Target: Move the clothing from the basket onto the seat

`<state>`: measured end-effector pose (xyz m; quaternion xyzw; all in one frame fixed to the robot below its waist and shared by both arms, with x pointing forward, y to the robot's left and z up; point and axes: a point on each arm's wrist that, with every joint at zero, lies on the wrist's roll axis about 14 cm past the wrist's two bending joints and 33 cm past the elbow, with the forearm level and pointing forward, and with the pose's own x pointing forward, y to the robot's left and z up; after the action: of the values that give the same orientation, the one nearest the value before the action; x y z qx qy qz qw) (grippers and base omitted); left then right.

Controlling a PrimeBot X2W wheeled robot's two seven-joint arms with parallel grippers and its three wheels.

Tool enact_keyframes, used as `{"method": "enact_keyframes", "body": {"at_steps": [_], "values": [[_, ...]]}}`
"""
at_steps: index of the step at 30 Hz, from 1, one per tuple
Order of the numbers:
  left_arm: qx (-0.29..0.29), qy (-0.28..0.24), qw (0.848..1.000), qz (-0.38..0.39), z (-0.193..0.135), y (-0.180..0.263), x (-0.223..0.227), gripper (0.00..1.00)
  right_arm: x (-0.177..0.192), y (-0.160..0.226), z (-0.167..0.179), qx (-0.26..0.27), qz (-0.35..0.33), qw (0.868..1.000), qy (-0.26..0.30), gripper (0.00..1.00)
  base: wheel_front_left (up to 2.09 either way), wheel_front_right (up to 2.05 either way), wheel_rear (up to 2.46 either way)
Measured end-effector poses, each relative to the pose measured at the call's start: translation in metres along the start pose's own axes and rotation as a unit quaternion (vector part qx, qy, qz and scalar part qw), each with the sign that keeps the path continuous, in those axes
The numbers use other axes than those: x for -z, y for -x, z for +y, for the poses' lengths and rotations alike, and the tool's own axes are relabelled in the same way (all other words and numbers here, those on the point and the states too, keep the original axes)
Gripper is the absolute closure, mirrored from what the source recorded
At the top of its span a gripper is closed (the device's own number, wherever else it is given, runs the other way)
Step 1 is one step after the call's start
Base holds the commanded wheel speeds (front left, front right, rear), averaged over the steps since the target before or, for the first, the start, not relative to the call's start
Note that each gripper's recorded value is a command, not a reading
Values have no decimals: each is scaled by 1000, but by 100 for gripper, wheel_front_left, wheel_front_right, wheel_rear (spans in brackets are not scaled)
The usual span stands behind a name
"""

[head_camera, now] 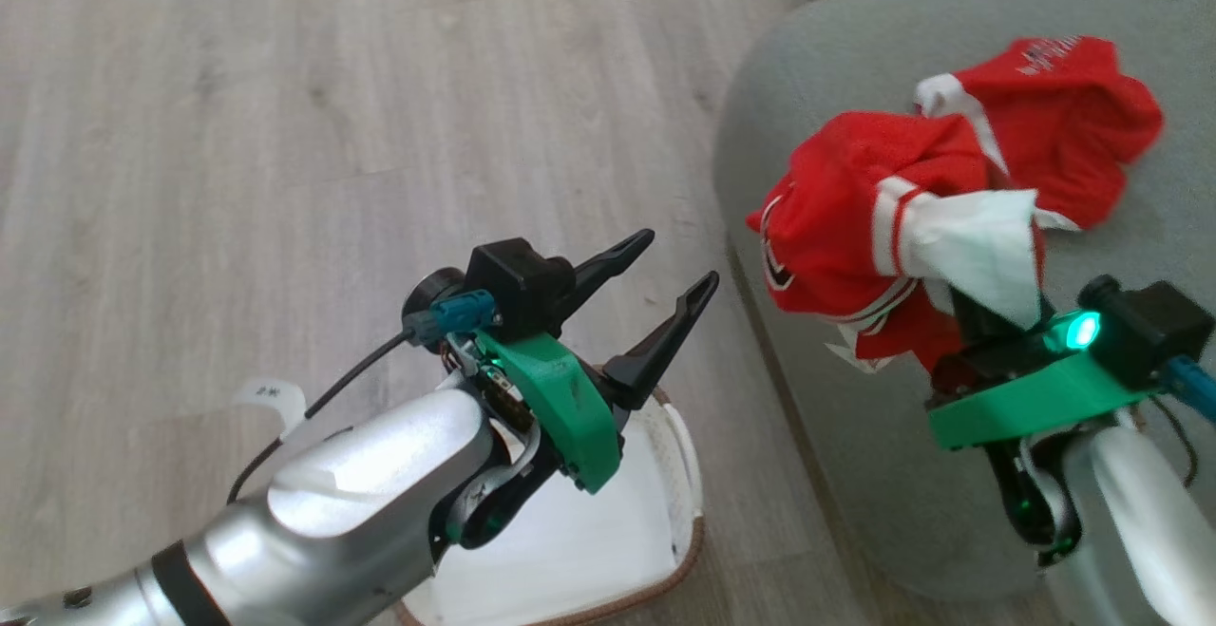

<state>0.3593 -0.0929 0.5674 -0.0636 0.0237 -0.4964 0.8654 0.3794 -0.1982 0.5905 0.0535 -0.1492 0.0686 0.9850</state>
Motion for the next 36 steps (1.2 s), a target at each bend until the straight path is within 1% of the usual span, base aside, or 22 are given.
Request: {"method": "enact_keyframes", "body": {"at_steps": [10, 16, 19, 23, 31, 36], "values": [[60, 6, 998, 5, -27, -28, 8, 0, -33, 28, -43, 67, -30, 996, 43, 100, 0, 0, 0], [92, 9, 996, 7, -43, -42, 13, 0, -41, 54, -63, 109, -27, 992, 58, 100, 0, 0, 0], [106, 13, 994, 8, -50, -47, 14, 0, -48, 63, -72, 128, -33, 989, 68, 100, 0, 0, 0], [117, 19, 993, 9, -55, -51, 16, 0, -50, 72, -80, 145, -28, 986, 74, 100, 0, 0, 0], [123, 28, 992, 12, -54, -53, 22, 0, -49, 70, -86, 153, -22, 985, 80, 100, 0, 0, 0], [121, 37, 992, 18, -45, -52, 29, 0, -67, 41, -96, 146, -44, 983, 100, 100, 0, 0, 0]]}}
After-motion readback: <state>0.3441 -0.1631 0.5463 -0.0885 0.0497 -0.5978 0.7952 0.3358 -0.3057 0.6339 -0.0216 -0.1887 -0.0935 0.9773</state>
